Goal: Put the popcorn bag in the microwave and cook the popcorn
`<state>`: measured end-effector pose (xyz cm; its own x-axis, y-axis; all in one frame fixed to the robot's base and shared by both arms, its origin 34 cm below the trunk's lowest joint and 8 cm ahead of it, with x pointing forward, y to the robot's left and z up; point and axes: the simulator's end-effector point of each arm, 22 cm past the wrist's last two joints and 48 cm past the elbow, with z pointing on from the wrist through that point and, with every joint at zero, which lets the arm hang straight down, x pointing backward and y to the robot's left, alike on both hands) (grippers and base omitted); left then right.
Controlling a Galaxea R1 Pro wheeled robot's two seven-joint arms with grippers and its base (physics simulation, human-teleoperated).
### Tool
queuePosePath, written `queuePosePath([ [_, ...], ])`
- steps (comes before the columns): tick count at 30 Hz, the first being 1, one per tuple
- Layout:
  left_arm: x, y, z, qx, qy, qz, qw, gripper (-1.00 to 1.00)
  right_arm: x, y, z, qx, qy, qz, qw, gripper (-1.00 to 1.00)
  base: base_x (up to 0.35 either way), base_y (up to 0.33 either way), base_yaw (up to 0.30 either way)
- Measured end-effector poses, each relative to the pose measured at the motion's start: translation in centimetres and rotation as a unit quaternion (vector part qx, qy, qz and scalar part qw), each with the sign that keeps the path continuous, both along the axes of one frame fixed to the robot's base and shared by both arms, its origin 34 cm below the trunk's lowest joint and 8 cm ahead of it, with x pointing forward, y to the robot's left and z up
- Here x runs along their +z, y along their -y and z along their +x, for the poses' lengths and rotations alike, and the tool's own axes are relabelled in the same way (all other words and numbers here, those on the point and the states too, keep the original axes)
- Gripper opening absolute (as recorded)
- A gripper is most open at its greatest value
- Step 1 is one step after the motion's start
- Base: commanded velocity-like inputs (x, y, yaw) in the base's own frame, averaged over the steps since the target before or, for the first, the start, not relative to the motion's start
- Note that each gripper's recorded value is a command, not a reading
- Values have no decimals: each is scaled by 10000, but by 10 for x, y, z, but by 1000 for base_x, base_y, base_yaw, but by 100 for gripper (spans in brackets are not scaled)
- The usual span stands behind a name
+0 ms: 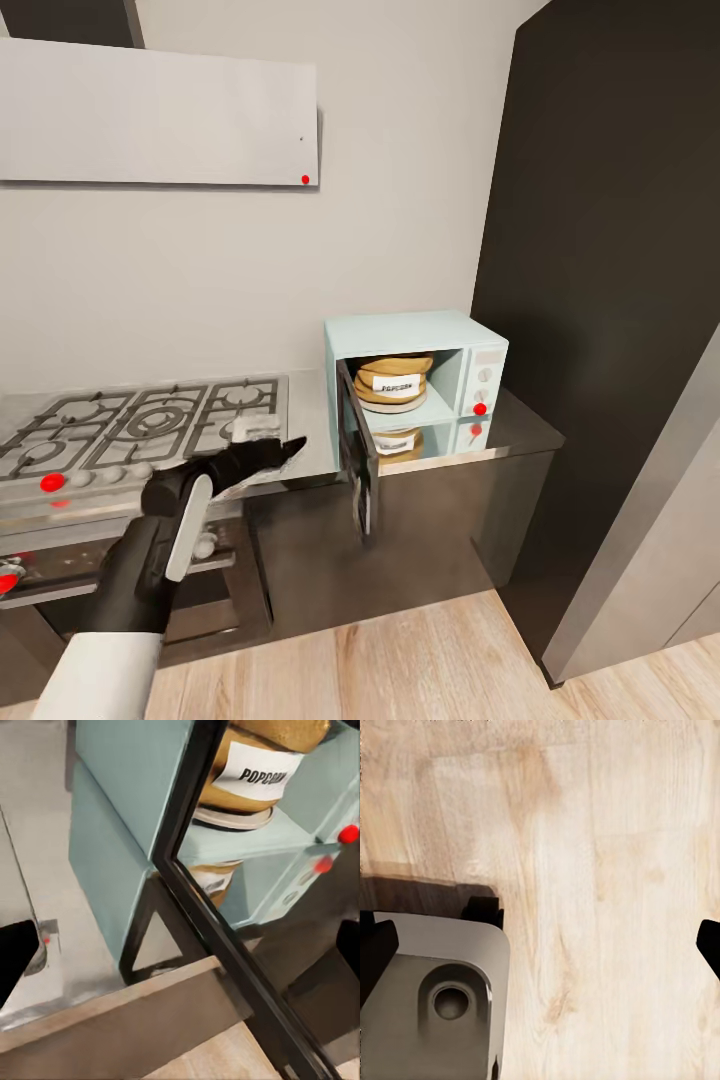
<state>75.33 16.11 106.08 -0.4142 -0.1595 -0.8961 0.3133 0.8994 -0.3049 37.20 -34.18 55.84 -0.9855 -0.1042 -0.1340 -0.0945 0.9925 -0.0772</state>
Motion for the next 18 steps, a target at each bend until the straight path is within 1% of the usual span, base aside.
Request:
queuePosePath([
  [4,11,3,3,-70,98,-13,9999,100,0,-3,0,-6,-3,18,10000,100,0,0,0],
  [11,12,8,3,-131,98,-31,9999,100,-1,-5,0,-8,-5,32,10000,100,0,0,0],
  [13,12,18,1,-230,97,-24,9997,100,-1,-6,0,-8,-3,38,10000,100,0,0,0],
  [16,11,43,-5,-483,99,52,9988,100,-1,-7,0,-27,-7,47,10000,100,0,0,-80],
  [18,12,46,-6,-521,108,69,9986,100,0,-7,0,-32,-2,48,10000,100,0,0,-142],
])
